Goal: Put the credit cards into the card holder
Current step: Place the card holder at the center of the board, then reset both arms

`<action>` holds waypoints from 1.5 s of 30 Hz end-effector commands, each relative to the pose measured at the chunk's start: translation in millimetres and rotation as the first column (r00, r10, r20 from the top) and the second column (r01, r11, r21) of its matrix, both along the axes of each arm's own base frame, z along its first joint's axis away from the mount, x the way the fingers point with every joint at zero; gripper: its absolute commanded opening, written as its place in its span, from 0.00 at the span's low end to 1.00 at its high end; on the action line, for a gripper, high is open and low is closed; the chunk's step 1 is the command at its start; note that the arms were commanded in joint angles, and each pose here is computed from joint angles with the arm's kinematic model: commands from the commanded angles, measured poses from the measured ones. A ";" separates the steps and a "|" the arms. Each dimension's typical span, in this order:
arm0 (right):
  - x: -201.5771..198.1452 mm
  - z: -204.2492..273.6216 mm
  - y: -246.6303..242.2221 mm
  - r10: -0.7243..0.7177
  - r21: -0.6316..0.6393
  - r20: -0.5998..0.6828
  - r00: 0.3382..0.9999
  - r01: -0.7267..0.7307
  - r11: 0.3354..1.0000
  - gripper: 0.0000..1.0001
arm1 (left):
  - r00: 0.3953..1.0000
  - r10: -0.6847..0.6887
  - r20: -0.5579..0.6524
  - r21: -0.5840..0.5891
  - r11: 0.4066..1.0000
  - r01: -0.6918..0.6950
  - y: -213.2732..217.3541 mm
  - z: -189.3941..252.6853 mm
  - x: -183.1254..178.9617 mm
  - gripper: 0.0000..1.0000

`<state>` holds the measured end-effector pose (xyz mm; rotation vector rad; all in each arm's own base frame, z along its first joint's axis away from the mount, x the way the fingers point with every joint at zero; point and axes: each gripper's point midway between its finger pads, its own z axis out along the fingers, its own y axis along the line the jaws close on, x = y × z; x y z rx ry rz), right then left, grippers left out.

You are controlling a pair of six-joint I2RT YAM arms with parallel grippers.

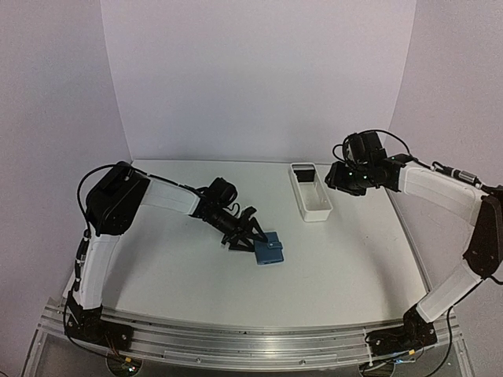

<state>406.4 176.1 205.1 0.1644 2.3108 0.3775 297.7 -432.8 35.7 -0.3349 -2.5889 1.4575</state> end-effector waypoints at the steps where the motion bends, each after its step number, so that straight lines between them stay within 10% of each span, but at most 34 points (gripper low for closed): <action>1: -6.3 -11.3 4.8 0.048 -0.013 -0.047 0.998 -0.048 0.999 0.50 | 0.999 0.055 0.002 0.253 0.966 -0.053 29.9 -72.6 3.9 0.63; 17: 8.2 -13.3 -18.1 0.010 -0.014 -0.054 0.998 -0.011 1.000 0.51 | 0.993 0.091 -0.081 0.218 0.973 -0.072 37.2 -35.1 -17.0 0.63; 25: 10.1 14.8 -108.2 -0.102 -0.120 0.091 0.991 0.113 0.986 0.66 | 0.930 0.153 0.334 0.118 0.972 -0.203 112.9 65.5 52.1 0.64; 29: -14.5 30.6 -151.6 -0.134 -0.159 0.279 0.951 0.184 0.970 0.76 | 0.780 0.282 0.558 0.044 0.929 -0.368 212.3 114.1 75.5 0.65; 32: -34.9 32.4 -169.2 -0.173 -0.156 0.404 0.898 0.254 0.954 0.81 | 0.491 0.189 0.850 -0.007 0.938 -0.348 238.6 172.1 71.6 0.72; 33: -47.5 28.1 -178.9 -0.220 -0.136 0.456 0.862 0.312 0.940 0.84 | 0.335 0.175 0.926 -0.020 0.908 -0.419 258.6 189.4 67.7 0.88; 35: -65.4 18.9 -194.1 -0.302 -0.093 0.508 0.806 0.401 0.911 0.89 | 0.218 0.221 0.951 -0.051 0.804 -0.593 294.3 185.7 65.0 0.99; 40: -93.4 7.6 -198.0 -0.295 -0.060 0.607 0.738 0.413 0.909 0.92 | 0.194 0.271 0.943 -0.016 0.616 -0.787 344.4 153.4 45.9 1.00; 45: -99.7 -19.4 -196.0 -0.272 -0.092 0.580 0.767 0.394 0.914 0.94 | 0.168 0.267 0.949 -0.011 0.558 -0.830 362.0 137.0 32.3 0.99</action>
